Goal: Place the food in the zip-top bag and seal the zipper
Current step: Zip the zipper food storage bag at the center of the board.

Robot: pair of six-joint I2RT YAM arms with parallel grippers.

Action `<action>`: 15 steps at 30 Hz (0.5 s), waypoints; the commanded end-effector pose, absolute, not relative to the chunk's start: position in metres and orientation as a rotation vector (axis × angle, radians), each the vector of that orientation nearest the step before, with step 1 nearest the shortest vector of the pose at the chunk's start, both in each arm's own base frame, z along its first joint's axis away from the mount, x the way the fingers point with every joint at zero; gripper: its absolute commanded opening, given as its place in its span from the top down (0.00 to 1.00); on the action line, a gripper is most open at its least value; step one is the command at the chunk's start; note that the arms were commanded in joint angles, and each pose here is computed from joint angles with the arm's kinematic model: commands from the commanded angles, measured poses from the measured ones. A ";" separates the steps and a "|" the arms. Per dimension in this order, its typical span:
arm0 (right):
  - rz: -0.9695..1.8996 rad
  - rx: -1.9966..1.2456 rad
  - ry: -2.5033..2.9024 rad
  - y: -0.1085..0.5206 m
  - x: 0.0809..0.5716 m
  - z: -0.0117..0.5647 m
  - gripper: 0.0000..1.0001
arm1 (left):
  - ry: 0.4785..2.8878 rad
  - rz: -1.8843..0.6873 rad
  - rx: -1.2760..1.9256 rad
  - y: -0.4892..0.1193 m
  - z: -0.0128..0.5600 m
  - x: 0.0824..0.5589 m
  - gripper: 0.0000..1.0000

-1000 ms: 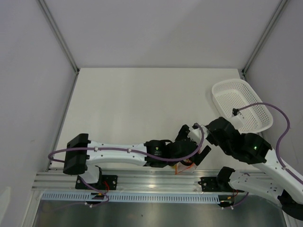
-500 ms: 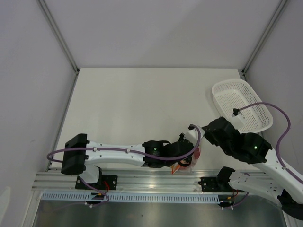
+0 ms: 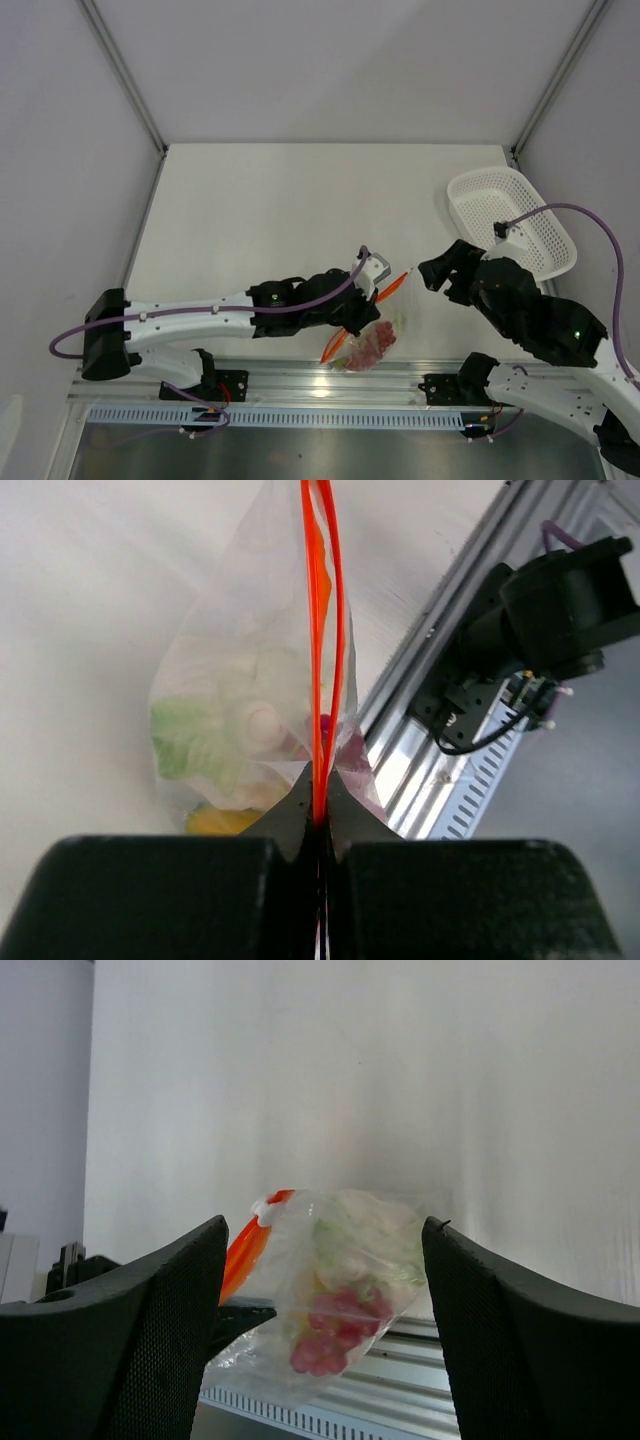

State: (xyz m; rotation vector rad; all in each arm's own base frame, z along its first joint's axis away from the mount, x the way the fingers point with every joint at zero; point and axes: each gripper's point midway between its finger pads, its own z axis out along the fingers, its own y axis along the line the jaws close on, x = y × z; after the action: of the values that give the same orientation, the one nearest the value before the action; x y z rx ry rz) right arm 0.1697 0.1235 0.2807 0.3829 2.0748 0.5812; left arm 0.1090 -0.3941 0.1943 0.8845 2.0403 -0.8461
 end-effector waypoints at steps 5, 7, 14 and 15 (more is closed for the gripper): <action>0.662 -0.079 2.010 0.137 0.150 0.290 0.27 | 1.897 -1.315 1.068 -0.380 0.247 0.068 1.00; 0.720 -0.199 2.007 0.150 0.141 0.288 0.28 | 1.862 -1.387 1.120 -0.371 0.256 0.058 0.99; 0.892 -0.489 1.927 0.178 0.114 0.290 0.34 | 1.774 -1.509 1.202 -0.345 0.284 0.039 0.99; 0.950 -0.532 1.893 0.184 0.107 0.295 0.34 | 1.777 -1.518 1.202 -0.341 0.288 0.037 0.99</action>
State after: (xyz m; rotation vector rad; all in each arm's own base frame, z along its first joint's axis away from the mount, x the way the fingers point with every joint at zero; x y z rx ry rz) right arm 0.1255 0.1630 0.2717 -0.3308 2.0403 0.7911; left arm 0.0545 -0.3513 0.2521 1.1304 1.9166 -1.3832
